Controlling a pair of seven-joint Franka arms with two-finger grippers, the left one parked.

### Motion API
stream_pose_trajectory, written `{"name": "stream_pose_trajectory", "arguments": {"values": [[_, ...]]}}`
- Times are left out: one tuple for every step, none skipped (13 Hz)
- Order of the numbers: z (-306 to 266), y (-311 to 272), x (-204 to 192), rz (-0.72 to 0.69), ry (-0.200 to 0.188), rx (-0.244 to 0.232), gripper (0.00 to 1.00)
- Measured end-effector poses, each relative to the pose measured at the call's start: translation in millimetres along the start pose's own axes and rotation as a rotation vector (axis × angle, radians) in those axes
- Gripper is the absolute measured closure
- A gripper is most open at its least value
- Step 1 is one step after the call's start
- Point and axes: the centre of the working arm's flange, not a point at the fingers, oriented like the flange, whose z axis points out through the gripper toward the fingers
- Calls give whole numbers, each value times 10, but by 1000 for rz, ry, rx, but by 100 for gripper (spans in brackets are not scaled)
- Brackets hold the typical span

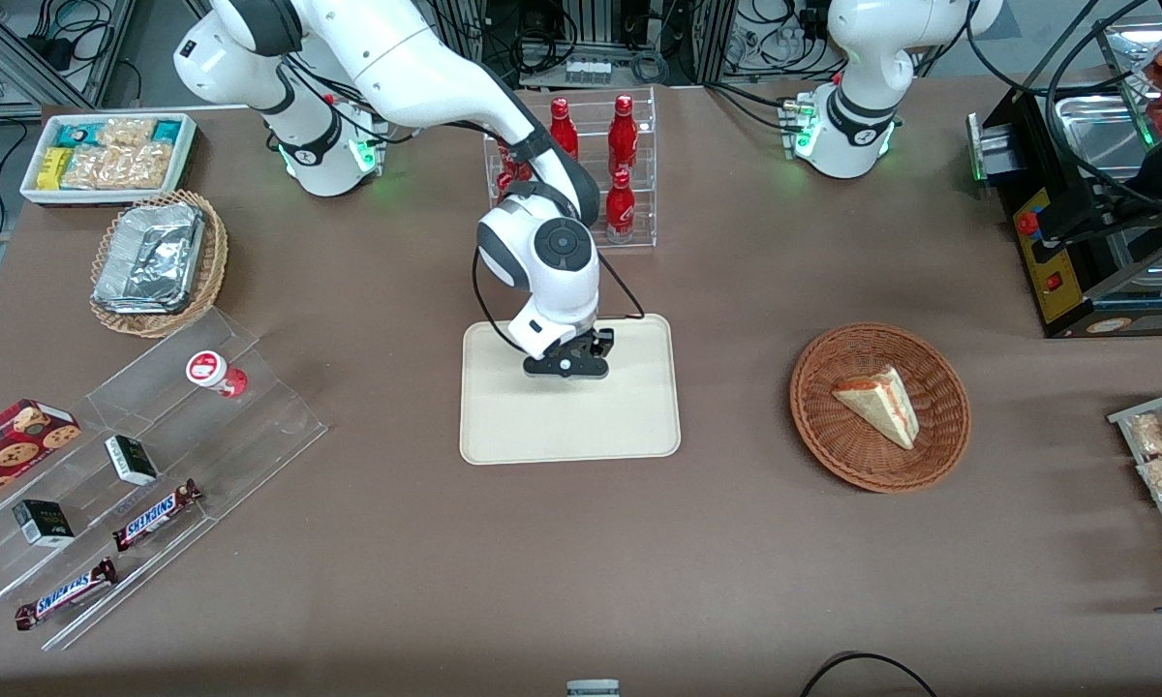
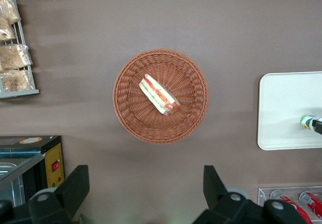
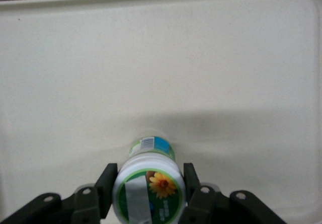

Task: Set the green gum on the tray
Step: 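Lower the gum tub onto the tray and open the right gripper, then raise the open right gripper away from the tray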

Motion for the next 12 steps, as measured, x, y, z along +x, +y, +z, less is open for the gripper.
{"name": "stream_pose_trajectory", "arguments": {"values": [[0,-7,-8,10,0,0,41],[1,-7,-11,13,0,0,35],[3,-4,-9,14,0,-1,25],[1,2,0,15,0,-1,14],[-12,15,20,19,2,0,4],[-49,32,47,23,4,2,0],[-123,54,80,29,5,4,0],[-245,83,117,36,2,6,0],[-405,133,164,44,-3,7,0],[-603,209,232,53,-9,12,0],[-808,310,316,61,-13,19,0],[-1003,419,393,71,-16,27,0]]}}
